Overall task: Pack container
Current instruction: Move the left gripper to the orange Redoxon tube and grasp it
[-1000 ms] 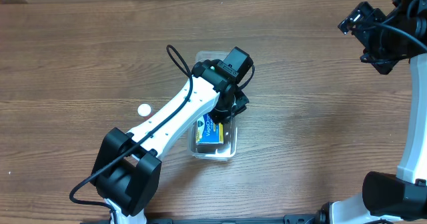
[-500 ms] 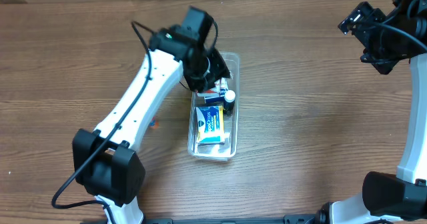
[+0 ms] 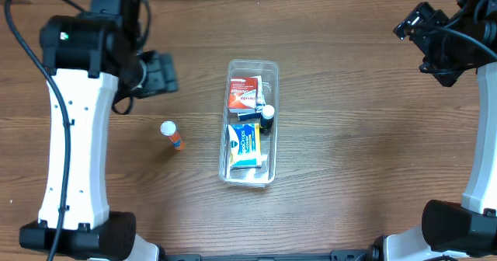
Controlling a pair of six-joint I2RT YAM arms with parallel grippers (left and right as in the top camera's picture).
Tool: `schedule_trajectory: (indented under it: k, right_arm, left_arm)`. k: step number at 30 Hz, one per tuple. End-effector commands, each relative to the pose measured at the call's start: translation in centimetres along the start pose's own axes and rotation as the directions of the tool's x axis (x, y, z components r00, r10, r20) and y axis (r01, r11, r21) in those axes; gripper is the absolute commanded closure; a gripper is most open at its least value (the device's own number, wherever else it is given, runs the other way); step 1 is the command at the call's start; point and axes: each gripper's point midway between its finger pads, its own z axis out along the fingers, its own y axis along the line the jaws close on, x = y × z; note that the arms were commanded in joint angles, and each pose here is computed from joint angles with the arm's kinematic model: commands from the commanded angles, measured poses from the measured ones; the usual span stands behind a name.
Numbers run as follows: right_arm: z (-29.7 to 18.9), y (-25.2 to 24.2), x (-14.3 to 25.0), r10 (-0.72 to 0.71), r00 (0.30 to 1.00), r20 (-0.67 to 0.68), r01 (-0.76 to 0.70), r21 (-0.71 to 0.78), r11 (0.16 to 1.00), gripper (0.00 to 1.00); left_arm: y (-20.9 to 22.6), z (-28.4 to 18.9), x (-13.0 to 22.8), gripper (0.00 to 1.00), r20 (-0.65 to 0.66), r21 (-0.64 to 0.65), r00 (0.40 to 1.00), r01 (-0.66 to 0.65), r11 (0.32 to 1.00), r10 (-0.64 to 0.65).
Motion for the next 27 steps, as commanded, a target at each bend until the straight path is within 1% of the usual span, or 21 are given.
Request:
schedule_trajectory:
  k: [1,3,7,11,14,18,19,22,23,24,25,27]
  right_arm:
    - [-0.4,0.1,-0.2,-0.004,1.000,0.012,0.004,-0.009,1.000,0.00]
    - [-0.4,0.1,-0.2,-0.004,1.000,0.012,0.004,-0.009,1.000,0.00]
    - [-0.4,0.1,-0.2,-0.004,1.000,0.012,0.004,-0.008,1.000,0.00]
    - [-0.4,0.1,-0.2,-0.004,1.000,0.012,0.004,-0.009,1.000,0.00]
    - [-0.4,0.1,-0.2,-0.004,1.000,0.012,0.004,-0.009,1.000,0.00]
    - [-0.4,0.1,-0.2,-0.004,1.000,0.012,0.004,-0.009,1.000,0.00]
    - [-0.4,0.1,-0.2,-0.004,1.000,0.012,0.004,-0.009,1.000,0.00]
    - [-0.4,0.1,-0.2,-0.004,1.000,0.012,0.004,-0.009,1.000,0.00]
    - [-0.4,0.1,-0.2,-0.004,1.000,0.012,0.004,-0.009,1.000,0.00]
    - [-0.4,0.1,-0.2,-0.004,1.000,0.012,0.004,-0.009,1.000,0.00]
    - [-0.4,0.1,-0.2,-0.004,1.000,0.012,0.004,-0.009,1.000,0.00]
    - [-0.4,0.1,-0.2,-0.004,1.000,0.012,0.004,-0.009,1.000,0.00]
  left_arm:
    - [1.0,4.2,1.6,0.13,-0.132,-0.022,0.983,-0.131,0.991,0.127]
    - [1.0,6.3,2.4,0.15,-0.177,-0.023,0.970,-0.171,0.985,0.164]
    - [1.1,10.3,4.2,0.23,-0.247,-0.020,0.946,-0.223,0.975,0.211]
    - [1.3,13.2,5.3,0.25,-0.276,-0.013,0.935,-0.237,0.972,0.224]
    - [0.8,14.9,6.4,0.26,-0.293,0.042,0.916,-0.274,0.961,0.274]
    - [1.0,16.4,6.7,0.28,-0.288,0.039,0.916,-0.280,0.959,0.279]
    - [0.9,17.0,6.6,0.32,-0.271,0.040,0.921,-0.279,0.959,0.280]
    - [0.8,17.3,6.4,0.50,-0.260,0.040,0.924,-0.279,0.959,0.280]
    - [0.8,17.3,6.2,0.53,-0.255,0.041,0.926,-0.279,0.959,0.280]
    - [0.7,17.4,6.1,0.59,-0.247,0.041,0.928,-0.279,0.959,0.280]
    - [0.7,17.4,5.9,0.69,-0.240,0.041,0.929,-0.279,0.959,0.281]
    - [0.5,17.3,5.4,0.80,-0.221,0.038,0.939,-0.262,0.964,0.264]
